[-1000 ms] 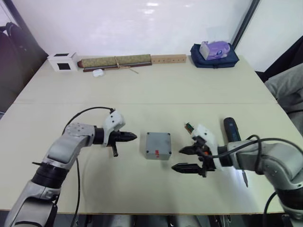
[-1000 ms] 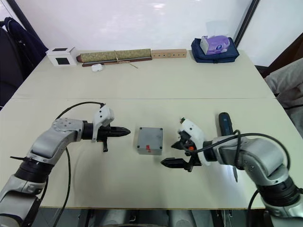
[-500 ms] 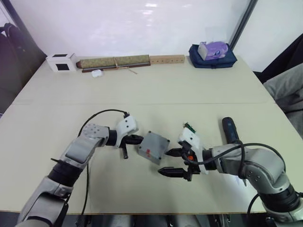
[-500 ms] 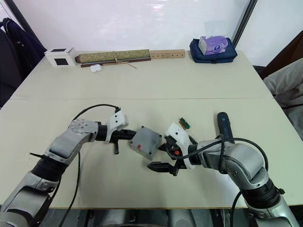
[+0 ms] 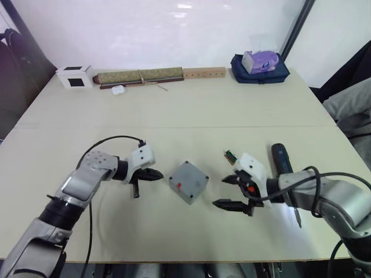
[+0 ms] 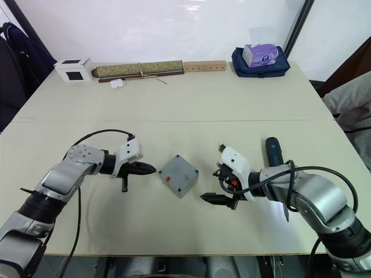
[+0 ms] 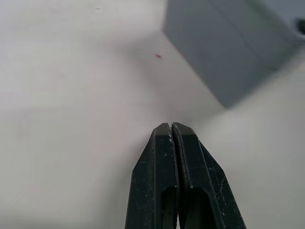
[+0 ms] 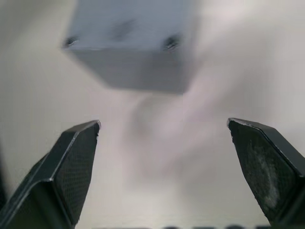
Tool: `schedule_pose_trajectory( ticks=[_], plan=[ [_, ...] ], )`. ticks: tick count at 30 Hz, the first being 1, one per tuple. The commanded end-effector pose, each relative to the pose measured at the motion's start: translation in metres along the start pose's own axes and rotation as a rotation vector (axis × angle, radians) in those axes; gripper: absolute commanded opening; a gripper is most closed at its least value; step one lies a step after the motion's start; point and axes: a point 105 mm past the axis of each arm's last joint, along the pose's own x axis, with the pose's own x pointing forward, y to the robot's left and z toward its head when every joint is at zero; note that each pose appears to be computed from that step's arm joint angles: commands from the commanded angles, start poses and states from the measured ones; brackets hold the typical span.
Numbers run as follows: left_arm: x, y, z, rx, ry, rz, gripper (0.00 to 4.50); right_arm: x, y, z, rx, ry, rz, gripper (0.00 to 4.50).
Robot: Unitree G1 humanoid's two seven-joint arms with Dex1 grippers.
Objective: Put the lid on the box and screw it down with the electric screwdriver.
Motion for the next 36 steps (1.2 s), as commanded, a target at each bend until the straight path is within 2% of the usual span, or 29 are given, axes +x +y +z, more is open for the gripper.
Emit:
schedule_pose_trajectory(
  ticks=[1,5,11,15,27,32,36],
  plan=[
    [0.002,-0.022,0.005,0.012,-0.012,-0.074,0.0,0.006,0.002,0.01,-0.081,-0.038,0.017,4.42],
    [0.012,-0.034,0.006,0.038,-0.005,-0.099,0.0,0.014,0.011,0.017,-0.15,-0.08,0.065,4.42],
    [0.027,-0.016,0.024,0.075,-0.067,-0.007,0.0,0.018,0.037,0.02,-0.174,-0.097,0.198,4.42],
    [0.026,-0.014,0.026,0.076,-0.075,-0.007,0.0,0.019,0.039,0.007,-0.182,-0.04,0.199,4.42],
    [0.024,-0.014,0.029,0.068,-0.092,-0.03,0.0,0.021,0.029,0.001,-0.164,-0.019,0.122,4.42],
    [0.014,-0.006,0.035,0.061,-0.114,0.011,0.0,-0.002,0.016,-0.001,-0.211,0.009,0.032,4.42],
    [-0.023,0.006,0.056,-0.001,-0.206,0.034,0.0,-0.042,0.007,0.018,-0.13,-0.135,-0.088,4.42]
  ],
)
